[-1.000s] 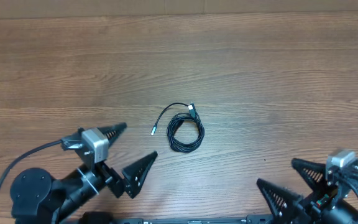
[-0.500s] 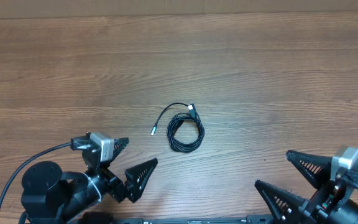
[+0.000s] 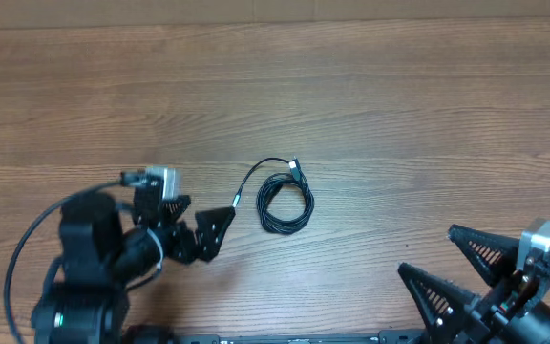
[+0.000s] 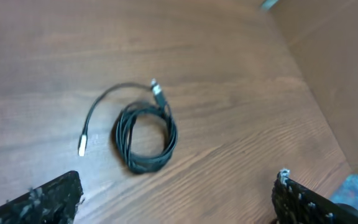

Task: Untangle cables
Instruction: 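Move the left gripper over the coiled black cable, then lower the left gripper and close it on the cable coil, then lift the cable coil with the left gripper and swing it right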

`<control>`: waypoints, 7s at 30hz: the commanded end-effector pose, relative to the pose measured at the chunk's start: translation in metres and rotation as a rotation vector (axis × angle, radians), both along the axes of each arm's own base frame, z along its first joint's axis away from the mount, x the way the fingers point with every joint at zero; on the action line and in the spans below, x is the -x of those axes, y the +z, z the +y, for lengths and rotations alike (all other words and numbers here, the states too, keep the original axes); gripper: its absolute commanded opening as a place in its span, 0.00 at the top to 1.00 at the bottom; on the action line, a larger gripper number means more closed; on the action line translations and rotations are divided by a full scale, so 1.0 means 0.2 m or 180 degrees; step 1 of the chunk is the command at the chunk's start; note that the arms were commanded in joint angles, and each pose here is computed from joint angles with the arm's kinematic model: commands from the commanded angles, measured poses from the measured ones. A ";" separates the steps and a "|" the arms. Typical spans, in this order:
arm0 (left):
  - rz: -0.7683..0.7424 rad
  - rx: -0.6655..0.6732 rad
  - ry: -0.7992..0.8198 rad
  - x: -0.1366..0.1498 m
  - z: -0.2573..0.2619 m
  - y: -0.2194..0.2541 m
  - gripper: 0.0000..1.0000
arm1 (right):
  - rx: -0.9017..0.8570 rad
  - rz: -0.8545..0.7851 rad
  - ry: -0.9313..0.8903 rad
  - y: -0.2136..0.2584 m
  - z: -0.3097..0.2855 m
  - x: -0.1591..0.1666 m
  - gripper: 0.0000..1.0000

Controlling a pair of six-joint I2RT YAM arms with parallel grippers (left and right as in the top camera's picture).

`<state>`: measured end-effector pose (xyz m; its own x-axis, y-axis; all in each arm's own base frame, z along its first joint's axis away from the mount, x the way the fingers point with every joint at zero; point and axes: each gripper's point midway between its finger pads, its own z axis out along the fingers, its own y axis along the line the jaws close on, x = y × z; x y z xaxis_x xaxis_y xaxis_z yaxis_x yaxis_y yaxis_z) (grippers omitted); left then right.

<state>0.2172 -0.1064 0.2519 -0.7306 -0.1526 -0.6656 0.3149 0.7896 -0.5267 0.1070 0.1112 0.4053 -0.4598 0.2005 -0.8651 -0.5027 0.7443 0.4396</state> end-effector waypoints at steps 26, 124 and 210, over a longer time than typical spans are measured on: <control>0.1764 -0.0802 -0.0095 -0.24 -0.23 -0.85 0.01 | 0.0093 0.0626 -0.0483 -0.20 -0.10 -0.01 0.00; 0.1080 -0.1797 -0.0050 -0.49 -0.57 -0.41 0.96 | 0.0135 0.1795 -0.0408 -0.74 -0.11 -0.04 0.00; 0.0957 -0.0211 -0.1164 -0.07 -0.89 0.63 0.96 | -0.0424 0.0245 0.1789 -0.77 0.22 -0.10 0.17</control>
